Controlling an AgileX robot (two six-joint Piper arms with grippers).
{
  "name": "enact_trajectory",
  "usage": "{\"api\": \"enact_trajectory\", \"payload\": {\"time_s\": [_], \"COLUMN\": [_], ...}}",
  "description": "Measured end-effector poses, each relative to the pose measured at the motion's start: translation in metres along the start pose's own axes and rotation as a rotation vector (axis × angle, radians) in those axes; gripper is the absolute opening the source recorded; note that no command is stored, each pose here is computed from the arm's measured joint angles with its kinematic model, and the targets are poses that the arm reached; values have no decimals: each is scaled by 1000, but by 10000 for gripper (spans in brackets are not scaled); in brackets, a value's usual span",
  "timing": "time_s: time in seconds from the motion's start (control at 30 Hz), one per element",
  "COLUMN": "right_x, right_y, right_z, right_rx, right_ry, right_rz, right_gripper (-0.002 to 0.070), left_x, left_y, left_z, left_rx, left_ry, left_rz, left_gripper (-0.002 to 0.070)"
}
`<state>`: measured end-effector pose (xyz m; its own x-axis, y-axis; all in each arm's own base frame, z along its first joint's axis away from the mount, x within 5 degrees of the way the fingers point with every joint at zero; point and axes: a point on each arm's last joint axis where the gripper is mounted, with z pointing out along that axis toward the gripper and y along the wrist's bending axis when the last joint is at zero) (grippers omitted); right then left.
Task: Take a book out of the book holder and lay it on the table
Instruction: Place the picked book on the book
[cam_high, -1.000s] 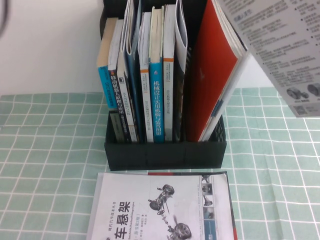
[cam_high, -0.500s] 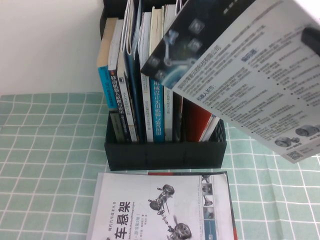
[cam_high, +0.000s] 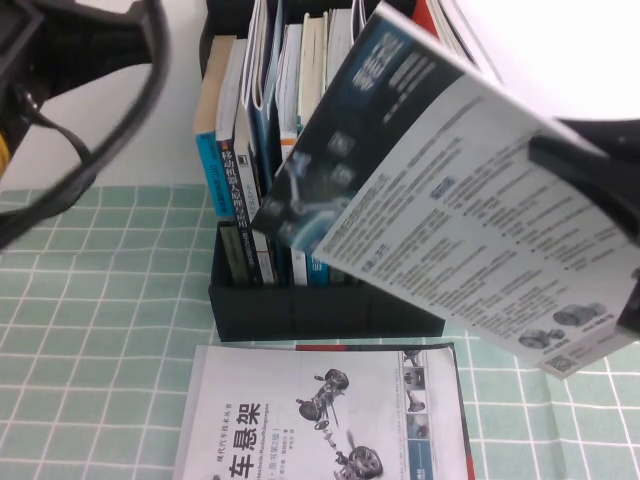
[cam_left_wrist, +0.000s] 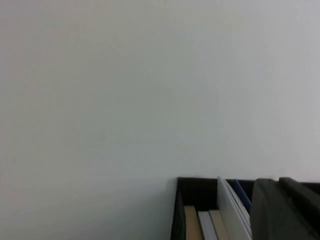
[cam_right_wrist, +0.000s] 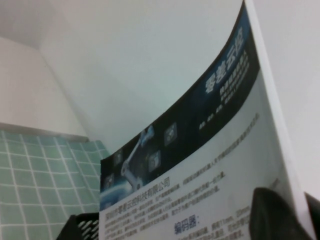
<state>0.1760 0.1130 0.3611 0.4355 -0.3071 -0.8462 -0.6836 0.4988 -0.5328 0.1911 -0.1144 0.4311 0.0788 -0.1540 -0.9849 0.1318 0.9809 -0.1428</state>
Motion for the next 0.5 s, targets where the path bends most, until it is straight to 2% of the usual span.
{"api": "enact_trajectory", "payload": {"time_s": [0.17,0.3,0.5], "right_x": [8,22,49], "right_y": [15,30,48], "right_z": [15,34,59], "right_rx": [-103,-174,-250], "right_ry": [43,117,219], "right_rz": [-20,-38,-115], "right_gripper": [25,25,25], "left_x": [12,23,11], "left_y": [5,12,38], "left_z": [-1,-12,-46], "left_rx": [-55,-81,-87], "left_ry": [106,237,275], "left_rz": [-136,-195,-240], "left_gripper": [-3,-3,-3]}}
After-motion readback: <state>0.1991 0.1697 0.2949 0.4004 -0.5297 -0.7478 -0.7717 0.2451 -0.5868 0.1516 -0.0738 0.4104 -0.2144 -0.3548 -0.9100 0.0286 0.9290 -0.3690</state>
